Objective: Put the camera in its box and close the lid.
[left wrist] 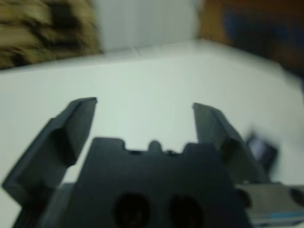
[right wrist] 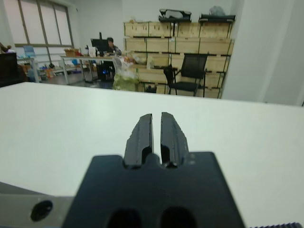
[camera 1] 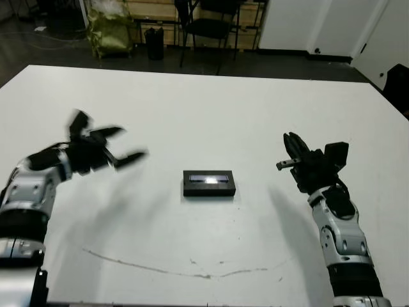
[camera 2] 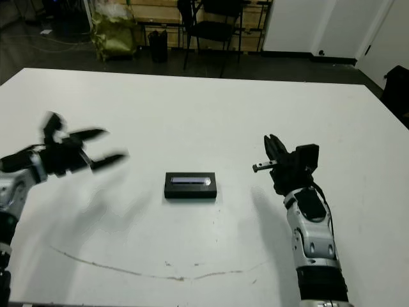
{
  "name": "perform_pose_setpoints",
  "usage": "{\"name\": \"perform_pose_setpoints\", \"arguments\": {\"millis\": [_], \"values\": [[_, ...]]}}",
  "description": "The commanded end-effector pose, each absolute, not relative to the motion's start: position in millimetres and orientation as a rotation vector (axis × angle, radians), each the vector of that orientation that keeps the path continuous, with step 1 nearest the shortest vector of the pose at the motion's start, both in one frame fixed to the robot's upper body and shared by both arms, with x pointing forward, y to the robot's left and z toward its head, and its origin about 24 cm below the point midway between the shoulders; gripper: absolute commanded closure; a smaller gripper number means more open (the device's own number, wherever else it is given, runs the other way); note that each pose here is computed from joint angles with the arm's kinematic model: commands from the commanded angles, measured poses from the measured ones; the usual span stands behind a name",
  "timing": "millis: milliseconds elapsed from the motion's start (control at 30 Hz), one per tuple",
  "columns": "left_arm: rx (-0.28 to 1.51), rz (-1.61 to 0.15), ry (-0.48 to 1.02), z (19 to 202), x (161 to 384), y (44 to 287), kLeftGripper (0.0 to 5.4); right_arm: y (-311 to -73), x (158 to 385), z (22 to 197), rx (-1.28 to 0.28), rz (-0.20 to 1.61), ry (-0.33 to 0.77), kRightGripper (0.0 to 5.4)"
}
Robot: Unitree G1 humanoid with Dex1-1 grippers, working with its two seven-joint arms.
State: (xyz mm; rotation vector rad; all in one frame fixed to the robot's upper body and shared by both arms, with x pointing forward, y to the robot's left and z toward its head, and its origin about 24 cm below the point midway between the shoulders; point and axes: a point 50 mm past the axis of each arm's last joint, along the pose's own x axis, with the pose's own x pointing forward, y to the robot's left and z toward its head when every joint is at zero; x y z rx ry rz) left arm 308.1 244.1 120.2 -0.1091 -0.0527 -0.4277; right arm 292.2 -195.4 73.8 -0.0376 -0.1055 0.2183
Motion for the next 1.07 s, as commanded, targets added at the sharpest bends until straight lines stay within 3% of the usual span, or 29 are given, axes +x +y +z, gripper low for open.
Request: {"name": "perform_pose_setpoints", "arguments": {"millis": [33, 300, 533, 700, 1067], "values": [[-0.156, -0.285, -0.146, 123.1, 298, 240, 1.59, -197, 290, 70.8, -0.047, 0.195, -0.097, 5.4], [-0.093, 0.073, -0.281, 116.3, 283, 217, 3.59, -199, 289, 60.6, -0.057, 0.105, -0.09, 5.4], [0.078, 0.137, -0.261, 96.0, 273, 203, 5.29, -193, 287, 63.9, -0.104, 0.063, -0.087, 5.4], [0.088, 0.167, -0.186, 88.4, 270, 197, 5.35, -182, 285, 73.9, -0.15, 0.038, -0.045, 5.4], [0.091, 0.113, -0.126, 86.7, 272, 196, 5.35, -179, 289, 76.1, -0.179, 0.061, -0.043, 5.4]]}}
